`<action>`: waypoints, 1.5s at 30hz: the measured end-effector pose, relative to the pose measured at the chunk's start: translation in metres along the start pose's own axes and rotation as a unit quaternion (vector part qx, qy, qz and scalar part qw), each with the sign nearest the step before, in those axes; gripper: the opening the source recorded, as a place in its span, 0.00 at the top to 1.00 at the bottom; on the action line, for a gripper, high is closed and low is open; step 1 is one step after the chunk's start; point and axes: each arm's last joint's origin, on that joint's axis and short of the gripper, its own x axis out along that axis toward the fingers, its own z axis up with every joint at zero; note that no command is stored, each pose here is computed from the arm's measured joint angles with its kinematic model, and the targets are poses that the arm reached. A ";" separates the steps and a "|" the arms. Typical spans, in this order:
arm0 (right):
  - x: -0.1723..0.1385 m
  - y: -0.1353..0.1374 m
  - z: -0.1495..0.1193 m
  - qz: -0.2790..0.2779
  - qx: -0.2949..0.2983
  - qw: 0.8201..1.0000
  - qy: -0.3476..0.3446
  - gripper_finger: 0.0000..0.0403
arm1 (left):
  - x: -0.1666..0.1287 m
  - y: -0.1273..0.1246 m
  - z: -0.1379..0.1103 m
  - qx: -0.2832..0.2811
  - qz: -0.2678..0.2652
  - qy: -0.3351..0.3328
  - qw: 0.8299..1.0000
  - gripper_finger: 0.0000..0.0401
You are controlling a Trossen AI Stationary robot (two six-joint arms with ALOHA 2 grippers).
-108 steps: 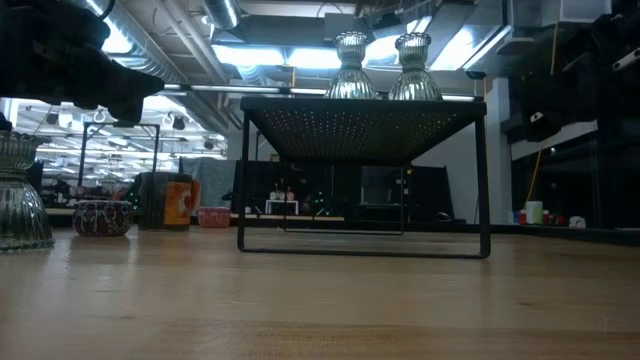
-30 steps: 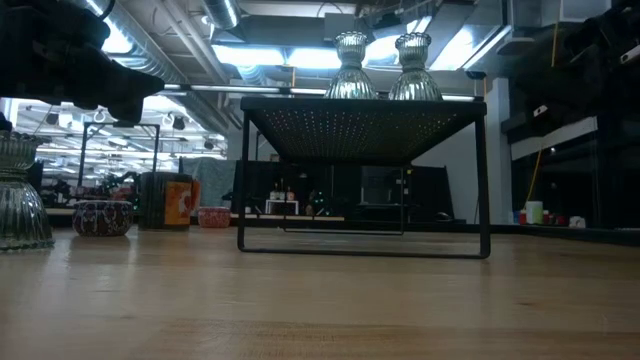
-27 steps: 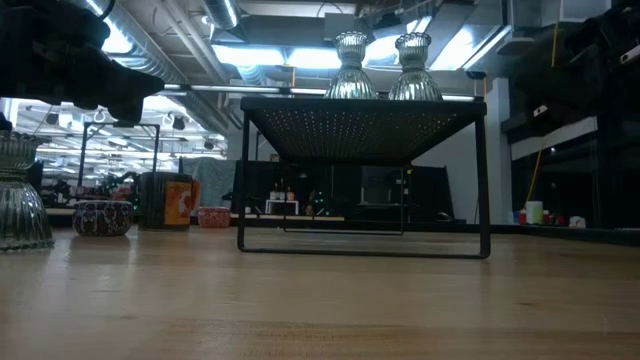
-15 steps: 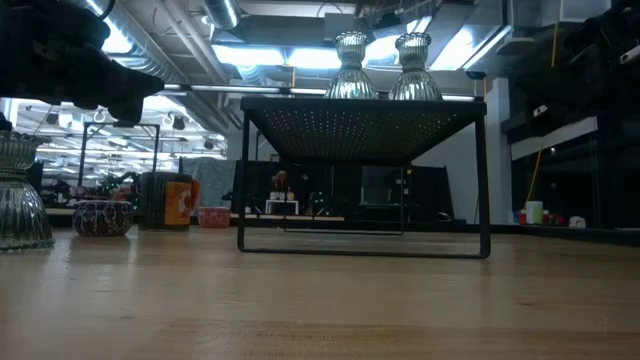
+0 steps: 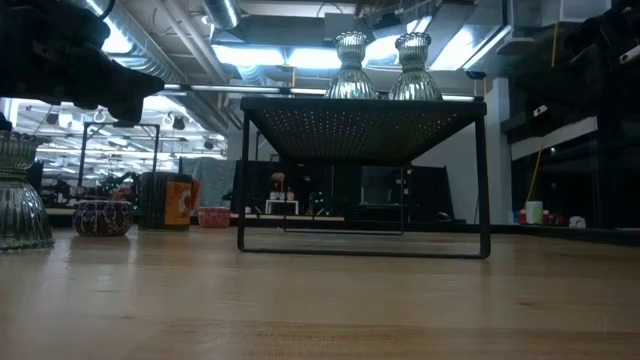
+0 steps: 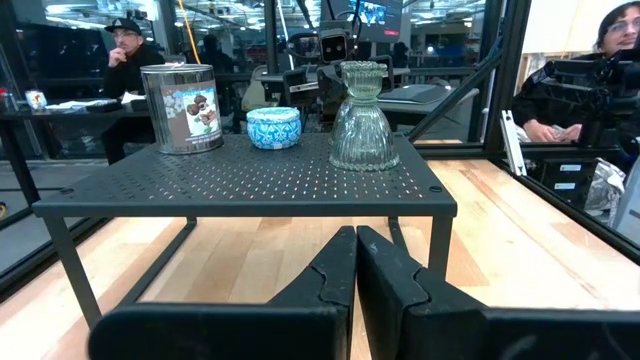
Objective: Pick & Place candle stick holders
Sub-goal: Put the patterned pink scented candle on the shelf aligned with the other patterned blue scented candle
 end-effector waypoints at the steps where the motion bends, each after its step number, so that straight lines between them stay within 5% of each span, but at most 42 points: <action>1: 0.000 0.000 0.000 0.000 0.000 1.000 0.000 0.99 | 0.000 0.000 0.000 0.000 0.000 0.000 1.000 0.98; 28: 0.000 0.000 0.000 0.000 0.000 1.000 0.000 0.99 | 0.000 0.000 0.002 -0.014 0.001 -0.010 1.000 0.98; 45: 0.000 0.000 0.000 0.001 0.000 1.000 0.000 0.99 | -0.009 0.002 0.042 -0.037 0.025 -0.085 0.995 0.99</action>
